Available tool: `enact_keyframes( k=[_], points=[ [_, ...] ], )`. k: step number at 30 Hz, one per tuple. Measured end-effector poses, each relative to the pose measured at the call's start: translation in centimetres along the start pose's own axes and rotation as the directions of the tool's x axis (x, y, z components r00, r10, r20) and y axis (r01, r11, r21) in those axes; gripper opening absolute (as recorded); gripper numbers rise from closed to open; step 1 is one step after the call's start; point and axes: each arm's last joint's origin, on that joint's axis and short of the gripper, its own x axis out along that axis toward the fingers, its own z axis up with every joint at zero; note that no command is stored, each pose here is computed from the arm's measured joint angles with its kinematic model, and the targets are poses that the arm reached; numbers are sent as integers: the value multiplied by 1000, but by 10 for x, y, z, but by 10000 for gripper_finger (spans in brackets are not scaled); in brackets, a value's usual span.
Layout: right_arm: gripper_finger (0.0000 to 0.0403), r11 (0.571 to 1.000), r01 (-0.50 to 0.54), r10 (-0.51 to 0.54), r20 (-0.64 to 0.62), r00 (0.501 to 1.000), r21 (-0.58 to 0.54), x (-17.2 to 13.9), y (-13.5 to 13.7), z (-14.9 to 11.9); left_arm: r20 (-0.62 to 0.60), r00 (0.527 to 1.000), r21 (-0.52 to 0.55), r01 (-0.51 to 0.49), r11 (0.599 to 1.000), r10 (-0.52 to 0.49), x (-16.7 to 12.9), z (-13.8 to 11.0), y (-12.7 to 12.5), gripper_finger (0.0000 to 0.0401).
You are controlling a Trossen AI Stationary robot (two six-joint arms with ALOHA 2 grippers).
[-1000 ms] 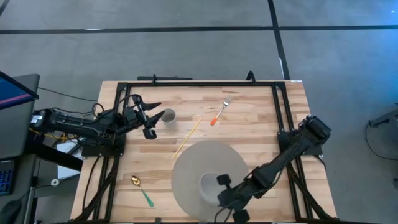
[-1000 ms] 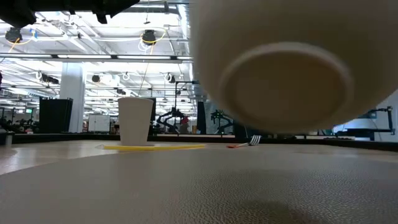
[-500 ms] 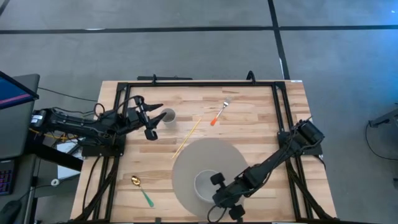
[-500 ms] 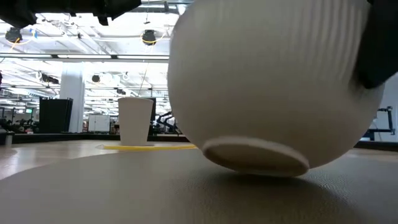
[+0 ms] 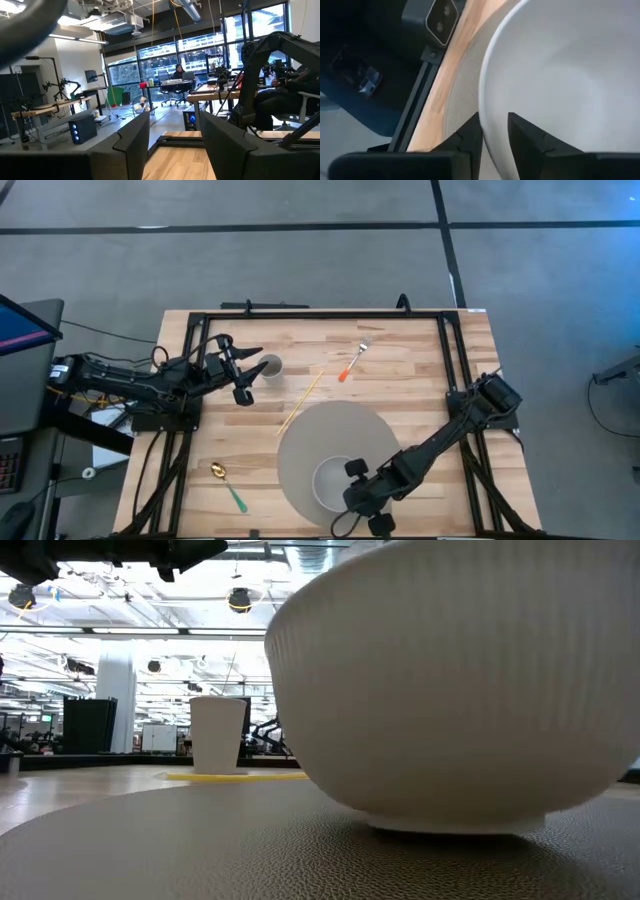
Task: Pick & Place Utensil
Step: Adjust the white bowl on the placemat, then put the green spoon into the white bowl on the placemat
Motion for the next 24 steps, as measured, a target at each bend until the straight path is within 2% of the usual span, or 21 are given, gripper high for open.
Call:
enact_keyframes(
  k=[4, 9, 18, 24],
  points=[
    [83, 999, 16, -15, -40, 999, 45, -14, 3, 12, 0, 1000, 0, 0, 1000, 0, 0, 0, 0, 176],
    [84, 998, 7, -6, -19, 1000, 54, -23, 7, 23, -3, 1000, 1, 1, 1000, -1, 0, 0, 0, 176],
    [84, 998, 30, -27, -73, 997, 50, -28, 2, 21, -4, 1000, 2, 1, 1000, -1, 0, 0, 0, 176],
    [84, 992, 60, -58, -17, 998, 108, -69, -20, 31, -5, 1000, -51, 1, 999, -2, 0, 0, 0, 176]
  ],
)
